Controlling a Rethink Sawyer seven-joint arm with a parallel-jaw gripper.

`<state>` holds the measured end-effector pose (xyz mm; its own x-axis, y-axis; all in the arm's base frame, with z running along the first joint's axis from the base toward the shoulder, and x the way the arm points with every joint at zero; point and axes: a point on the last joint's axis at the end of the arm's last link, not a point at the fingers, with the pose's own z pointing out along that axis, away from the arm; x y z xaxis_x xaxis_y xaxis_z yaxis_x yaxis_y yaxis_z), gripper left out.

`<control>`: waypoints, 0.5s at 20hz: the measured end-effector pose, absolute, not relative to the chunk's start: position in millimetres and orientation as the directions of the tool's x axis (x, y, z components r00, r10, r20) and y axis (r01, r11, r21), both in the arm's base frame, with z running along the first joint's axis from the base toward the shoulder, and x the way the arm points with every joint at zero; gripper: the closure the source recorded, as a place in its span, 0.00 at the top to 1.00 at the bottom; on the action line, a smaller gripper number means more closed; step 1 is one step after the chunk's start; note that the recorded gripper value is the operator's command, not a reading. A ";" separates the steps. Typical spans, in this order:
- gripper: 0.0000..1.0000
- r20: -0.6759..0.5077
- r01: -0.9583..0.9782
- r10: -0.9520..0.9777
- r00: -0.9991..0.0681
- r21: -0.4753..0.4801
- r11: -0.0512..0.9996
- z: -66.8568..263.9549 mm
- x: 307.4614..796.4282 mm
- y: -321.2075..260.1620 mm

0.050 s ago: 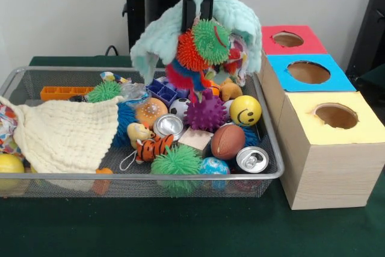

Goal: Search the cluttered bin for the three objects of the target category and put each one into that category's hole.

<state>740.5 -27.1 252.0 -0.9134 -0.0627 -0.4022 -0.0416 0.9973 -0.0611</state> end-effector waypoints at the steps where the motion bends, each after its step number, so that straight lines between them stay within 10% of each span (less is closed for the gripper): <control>1: 0.00 -0.437 -0.037 -0.060 -0.897 -0.060 0.998 253.8 746.0 -30.1; 10: 0.00 -0.690 0.006 -0.022 -0.724 -0.038 0.999 259.2 772.7 -75.6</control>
<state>772.7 -75.6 259.2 -0.7239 -0.0220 -0.6896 0.0059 0.9993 -0.0381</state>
